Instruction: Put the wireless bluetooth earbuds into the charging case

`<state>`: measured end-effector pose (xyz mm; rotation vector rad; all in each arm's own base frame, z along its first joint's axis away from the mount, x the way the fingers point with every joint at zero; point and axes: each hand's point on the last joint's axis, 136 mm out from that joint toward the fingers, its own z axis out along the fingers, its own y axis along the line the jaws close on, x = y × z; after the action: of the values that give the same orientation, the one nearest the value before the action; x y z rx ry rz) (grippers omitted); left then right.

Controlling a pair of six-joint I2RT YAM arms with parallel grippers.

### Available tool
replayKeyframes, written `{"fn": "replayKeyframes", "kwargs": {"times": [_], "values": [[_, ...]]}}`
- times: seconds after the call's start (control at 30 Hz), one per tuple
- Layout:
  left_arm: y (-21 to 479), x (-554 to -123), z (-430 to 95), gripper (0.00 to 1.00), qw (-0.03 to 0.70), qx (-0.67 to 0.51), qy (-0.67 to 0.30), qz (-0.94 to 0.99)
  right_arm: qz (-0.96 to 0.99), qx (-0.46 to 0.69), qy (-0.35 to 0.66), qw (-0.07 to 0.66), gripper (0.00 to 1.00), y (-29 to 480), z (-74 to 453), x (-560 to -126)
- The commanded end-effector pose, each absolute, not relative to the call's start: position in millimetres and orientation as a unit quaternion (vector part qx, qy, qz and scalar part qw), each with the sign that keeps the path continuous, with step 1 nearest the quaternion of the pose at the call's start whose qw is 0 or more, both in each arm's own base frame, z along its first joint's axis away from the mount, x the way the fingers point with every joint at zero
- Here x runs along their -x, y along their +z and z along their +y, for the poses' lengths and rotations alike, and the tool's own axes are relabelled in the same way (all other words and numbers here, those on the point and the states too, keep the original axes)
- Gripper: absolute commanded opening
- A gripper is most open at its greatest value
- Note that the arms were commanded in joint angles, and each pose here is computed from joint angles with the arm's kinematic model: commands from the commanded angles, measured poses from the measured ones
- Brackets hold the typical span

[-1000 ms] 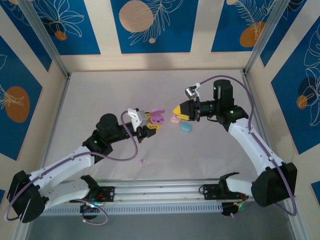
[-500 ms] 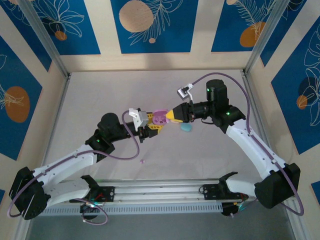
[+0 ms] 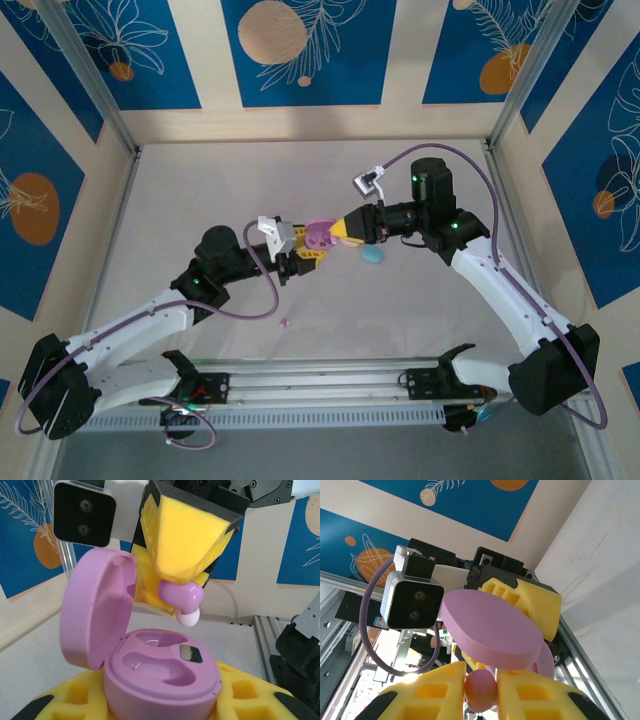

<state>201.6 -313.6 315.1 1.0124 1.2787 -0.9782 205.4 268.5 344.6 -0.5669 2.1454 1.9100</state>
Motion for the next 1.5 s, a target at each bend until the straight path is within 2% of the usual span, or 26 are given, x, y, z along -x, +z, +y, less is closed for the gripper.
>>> {"fn": "replayKeyframes", "kwargs": {"times": [0.0,1.47], "values": [[337.0,-193.9,-316.9,0.3,0.596,-0.437,-0.434,0.515,0.726,0.202,0.647,0.116,0.22,353.0,270.3,-204.9],[342.2,-189.9,-321.7,0.3,0.589,-0.428,-0.461,0.508,0.733,0.181,0.632,0.177,0.23,350.2,278.1,-221.9]]}}
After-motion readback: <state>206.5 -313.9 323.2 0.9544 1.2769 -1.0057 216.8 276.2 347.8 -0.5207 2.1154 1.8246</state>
